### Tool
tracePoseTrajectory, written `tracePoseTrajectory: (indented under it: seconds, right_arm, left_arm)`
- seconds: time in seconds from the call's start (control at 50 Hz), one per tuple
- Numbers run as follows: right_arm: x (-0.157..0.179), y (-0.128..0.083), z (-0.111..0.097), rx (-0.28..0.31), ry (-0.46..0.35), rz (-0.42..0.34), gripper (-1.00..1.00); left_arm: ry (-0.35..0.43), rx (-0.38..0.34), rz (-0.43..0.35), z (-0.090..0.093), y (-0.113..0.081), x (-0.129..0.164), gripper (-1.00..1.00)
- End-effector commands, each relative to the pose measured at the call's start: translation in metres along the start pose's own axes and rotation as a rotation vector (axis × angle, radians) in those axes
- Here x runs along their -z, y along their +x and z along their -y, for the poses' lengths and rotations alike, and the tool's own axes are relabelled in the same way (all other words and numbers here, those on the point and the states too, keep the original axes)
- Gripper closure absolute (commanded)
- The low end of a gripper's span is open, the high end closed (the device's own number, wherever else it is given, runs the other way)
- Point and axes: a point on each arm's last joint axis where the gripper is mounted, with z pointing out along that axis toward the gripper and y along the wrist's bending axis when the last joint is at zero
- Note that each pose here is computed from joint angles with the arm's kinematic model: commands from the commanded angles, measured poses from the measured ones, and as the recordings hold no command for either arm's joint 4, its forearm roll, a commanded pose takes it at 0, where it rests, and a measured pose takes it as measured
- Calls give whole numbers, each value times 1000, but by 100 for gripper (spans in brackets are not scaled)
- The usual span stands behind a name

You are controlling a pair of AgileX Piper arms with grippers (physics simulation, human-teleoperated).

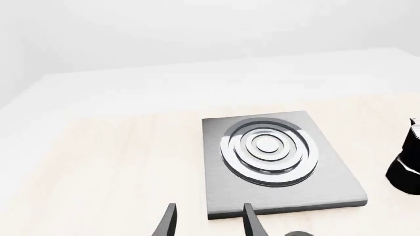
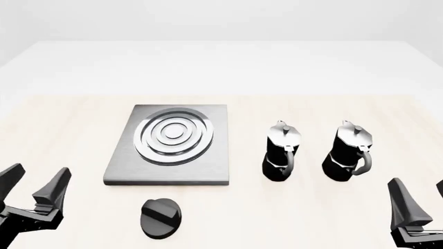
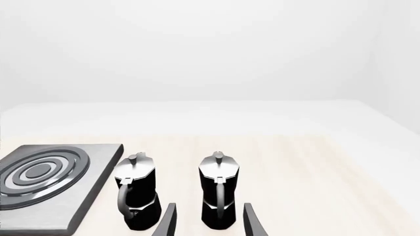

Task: Turn off the stove.

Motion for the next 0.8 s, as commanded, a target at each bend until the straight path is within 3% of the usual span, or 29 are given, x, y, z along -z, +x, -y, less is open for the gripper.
tracePoseTrajectory:
  seconds: [0.02,0.04,0.06,0.08,0.12,0.22,0.3,0.32,0.42,0.46,0.5,0.52,0.8]
  right_arm:
    - [-1,0,0,-5,-3,1,-100]
    - [-1,0,0,-5,-2,2,-100]
    - [-1,-1,0,-5,-1,3,-100]
    - [-1,-1,0,-6,0,4,-100]
    - [-1,0,0,-8,0,3,-100]
    - [-1,0,0,-13,-3,2,-100]
    - [-1,0,0,-13,-5,2,-100]
    - [-1,0,0,-14,-5,1,-100]
    - [0,0,0,-14,-1,1,-100]
    - [-1,0,0,-15,1,-1,-100]
    - [-1,0,0,-17,1,-2,-100]
    - [-1,0,0,-16,1,-3,-100]
    - [0,1,0,-17,3,-8,-100]
  left_arm:
    - [78,-115,-140,6,-2,-17,-100]
    - [99,-93,-181,9,-1,-22,-100]
    - [108,-116,-208,9,1,-25,-100]
    - [103,-124,-198,9,-1,-24,-100]
    - [129,-91,-289,13,3,-36,-100]
    - [162,-165,-334,15,-2,-40,-100]
    - [158,-140,-430,16,-1,-56,-100]
    - [169,-149,-408,17,-7,-53,-100]
    - [192,-139,-453,21,-10,-60,-100]
    - [215,-132,-484,26,-7,-64,-100]
    - [182,-137,-505,21,-2,-71,-100]
    - [196,-163,-517,22,2,-72,-100]
    - [278,-146,-658,42,36,-80,-100]
